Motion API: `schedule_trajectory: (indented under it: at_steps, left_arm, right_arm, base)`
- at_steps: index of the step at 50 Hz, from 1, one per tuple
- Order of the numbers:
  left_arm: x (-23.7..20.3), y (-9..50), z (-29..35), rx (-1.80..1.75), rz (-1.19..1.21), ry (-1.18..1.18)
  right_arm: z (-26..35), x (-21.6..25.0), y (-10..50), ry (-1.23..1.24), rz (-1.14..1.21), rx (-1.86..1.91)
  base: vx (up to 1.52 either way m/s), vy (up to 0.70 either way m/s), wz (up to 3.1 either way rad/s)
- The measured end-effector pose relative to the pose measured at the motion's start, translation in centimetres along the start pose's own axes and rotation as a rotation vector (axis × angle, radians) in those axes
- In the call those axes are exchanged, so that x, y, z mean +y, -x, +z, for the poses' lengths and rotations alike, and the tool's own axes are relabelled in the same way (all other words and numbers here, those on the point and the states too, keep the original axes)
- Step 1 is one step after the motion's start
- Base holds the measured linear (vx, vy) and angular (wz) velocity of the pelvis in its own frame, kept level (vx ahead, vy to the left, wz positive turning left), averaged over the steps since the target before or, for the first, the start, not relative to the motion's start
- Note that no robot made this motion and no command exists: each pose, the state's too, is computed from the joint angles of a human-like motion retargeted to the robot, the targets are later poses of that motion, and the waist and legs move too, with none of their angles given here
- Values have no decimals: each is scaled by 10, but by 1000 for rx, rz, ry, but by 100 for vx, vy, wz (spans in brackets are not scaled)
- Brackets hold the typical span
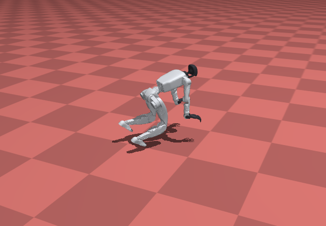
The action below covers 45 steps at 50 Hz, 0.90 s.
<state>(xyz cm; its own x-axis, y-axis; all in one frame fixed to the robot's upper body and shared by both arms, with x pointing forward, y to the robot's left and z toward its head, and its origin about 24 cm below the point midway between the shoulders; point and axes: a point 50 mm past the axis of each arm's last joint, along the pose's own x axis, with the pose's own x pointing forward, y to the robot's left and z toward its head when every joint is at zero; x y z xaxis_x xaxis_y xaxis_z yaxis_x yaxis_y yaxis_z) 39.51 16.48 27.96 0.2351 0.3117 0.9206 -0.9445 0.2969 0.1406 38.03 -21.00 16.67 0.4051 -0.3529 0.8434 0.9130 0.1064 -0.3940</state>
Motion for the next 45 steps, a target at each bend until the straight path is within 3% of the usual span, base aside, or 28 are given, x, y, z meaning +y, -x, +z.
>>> schedule_trajectory:
  at_steps: [33,45]
  left_arm:
    - [-13,38,41,121,-11,296]
    - [-7,32,57,144,32,461]
  right_arm:
    - [-86,-24,17,252,48,178]
    - [-101,-36,2,239,4,234]
  base:
    - [8,1,33]
    - [9,-1,-30]
